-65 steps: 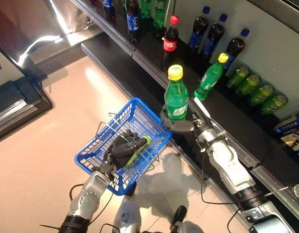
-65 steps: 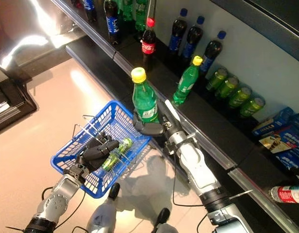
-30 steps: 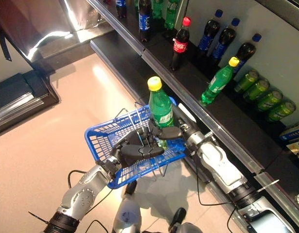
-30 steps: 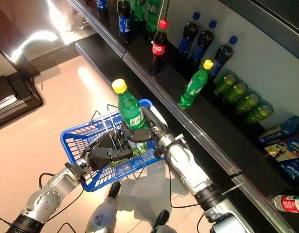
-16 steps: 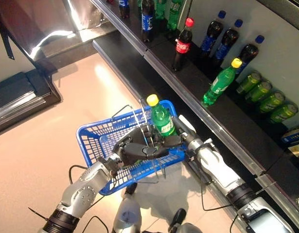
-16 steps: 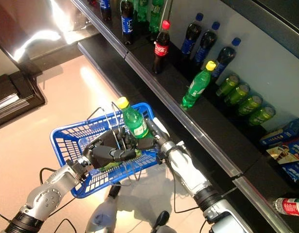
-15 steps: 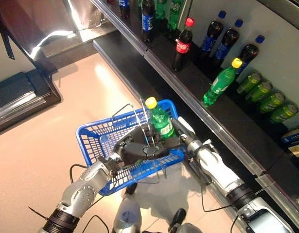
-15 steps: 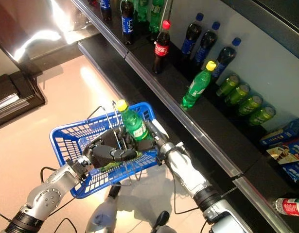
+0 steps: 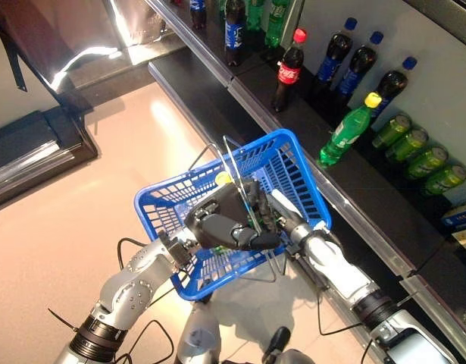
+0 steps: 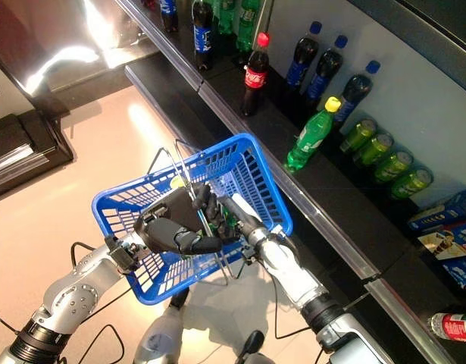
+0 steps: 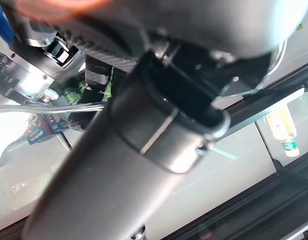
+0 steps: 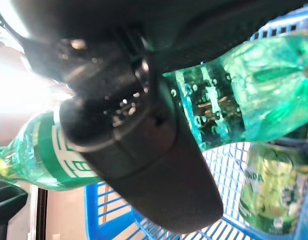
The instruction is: Pick up the drink and place into the basket.
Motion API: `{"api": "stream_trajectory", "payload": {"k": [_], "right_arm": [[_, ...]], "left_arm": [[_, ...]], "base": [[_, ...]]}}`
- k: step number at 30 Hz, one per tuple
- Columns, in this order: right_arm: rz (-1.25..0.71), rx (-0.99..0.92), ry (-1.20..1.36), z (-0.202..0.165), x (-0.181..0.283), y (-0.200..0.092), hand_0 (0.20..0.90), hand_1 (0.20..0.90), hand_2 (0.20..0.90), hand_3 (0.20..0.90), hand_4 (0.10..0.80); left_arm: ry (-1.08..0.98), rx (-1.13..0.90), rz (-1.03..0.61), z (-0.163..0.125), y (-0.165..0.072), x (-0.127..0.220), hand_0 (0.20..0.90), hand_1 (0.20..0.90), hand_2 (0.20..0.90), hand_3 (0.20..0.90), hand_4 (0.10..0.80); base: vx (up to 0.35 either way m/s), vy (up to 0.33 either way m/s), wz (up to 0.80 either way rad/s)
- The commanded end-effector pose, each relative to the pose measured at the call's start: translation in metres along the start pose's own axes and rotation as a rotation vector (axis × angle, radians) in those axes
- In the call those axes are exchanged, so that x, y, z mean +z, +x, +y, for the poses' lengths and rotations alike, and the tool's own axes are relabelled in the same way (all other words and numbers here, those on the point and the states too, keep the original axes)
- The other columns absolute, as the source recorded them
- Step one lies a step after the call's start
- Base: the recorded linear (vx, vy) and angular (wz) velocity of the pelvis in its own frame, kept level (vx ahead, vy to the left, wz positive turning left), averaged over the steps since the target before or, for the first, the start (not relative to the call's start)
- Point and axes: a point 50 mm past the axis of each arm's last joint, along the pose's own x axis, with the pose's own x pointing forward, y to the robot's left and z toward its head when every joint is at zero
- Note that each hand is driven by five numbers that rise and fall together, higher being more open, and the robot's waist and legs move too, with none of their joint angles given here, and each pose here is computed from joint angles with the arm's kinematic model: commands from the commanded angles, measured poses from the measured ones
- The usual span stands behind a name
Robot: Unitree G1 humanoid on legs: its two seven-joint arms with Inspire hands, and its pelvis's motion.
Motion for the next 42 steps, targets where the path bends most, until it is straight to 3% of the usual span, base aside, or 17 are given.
{"api": "stream_trajectory", "payload": {"k": [1,24,42], "right_arm": [[-0.192,0.029,-0.019,0.017,0.031,0.012,0.300,0.300,0.300,0.200,0.100],[-0.252,0.101,-0.389,0.012,0.050,0.022,0.300,0.300,0.300,0.200,0.100],[-0.126,0.205,-0.548,0.029,0.033,0.038,0.300,0.300,0.300,0.200,0.100]], "left_arm": [[0.046,-0.504,-0.367,-0.071,0.032,0.051,0.300,0.300,0.300,0.200,0.100],[0.126,-0.642,-0.310,-0.088,0.038,0.049,0.300,0.300,0.300,0.200,0.100],[0.126,-0.760,-0.280,-0.106,0.046,0.046,0.300,0.300,0.300,0.200,0.100]], "base": [[0.000,0.000,0.00],[0.000,0.000,0.00],[0.004,-0.004,0.04]]}}
